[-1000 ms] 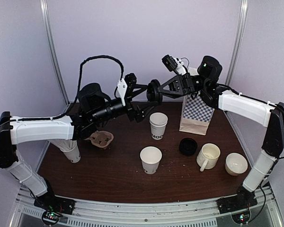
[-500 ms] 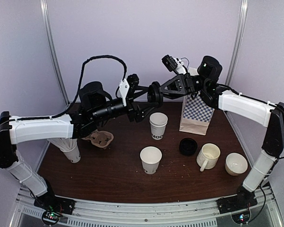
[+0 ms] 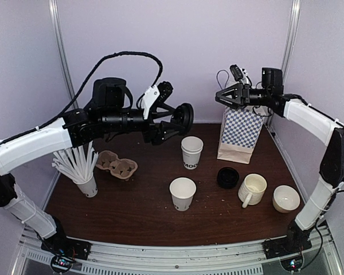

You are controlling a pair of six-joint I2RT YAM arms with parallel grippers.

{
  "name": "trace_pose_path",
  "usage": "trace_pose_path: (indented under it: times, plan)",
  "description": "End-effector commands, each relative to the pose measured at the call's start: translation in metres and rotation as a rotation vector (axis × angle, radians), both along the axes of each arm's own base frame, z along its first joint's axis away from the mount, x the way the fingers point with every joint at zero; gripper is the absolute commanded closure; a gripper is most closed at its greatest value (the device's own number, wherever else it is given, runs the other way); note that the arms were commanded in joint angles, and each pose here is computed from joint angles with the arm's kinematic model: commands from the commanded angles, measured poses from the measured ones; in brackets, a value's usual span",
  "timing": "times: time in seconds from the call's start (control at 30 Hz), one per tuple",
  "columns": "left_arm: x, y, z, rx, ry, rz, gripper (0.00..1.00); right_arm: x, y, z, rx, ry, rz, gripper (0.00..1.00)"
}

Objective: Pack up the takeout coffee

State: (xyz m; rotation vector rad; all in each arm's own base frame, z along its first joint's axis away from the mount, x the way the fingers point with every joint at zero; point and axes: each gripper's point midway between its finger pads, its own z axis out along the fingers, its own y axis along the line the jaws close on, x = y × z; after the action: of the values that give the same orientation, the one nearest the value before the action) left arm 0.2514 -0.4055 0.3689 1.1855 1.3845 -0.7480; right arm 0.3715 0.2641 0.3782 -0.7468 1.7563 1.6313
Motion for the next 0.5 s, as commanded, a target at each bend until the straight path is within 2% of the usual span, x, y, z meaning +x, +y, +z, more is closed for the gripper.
trace_pose_path:
  times: [0.0, 0.17, 0.27, 0.47]
  plan:
    - [-0.026, 0.009, -0.041, 0.185, 0.141, -0.079, 0.29, -0.008, -0.029, -0.040, -0.408, -0.188, -0.172, 0.39]
    - [-0.039, 0.007, -0.067, 0.327, 0.229, -0.133, 0.31, 0.010, -0.065, -0.060, -0.631, -0.305, -0.392, 0.38]
    - [-0.049, 0.002, -0.088, 0.441, 0.250, -0.168, 0.31, 0.003, -0.074, -0.072, -0.699, -0.318, -0.394, 0.38]
    - [-0.056, -0.007, -0.122, 0.596, 0.250, -0.179, 0.30, -0.015, -0.076, -0.079, -0.712, -0.334, -0.353, 0.37]
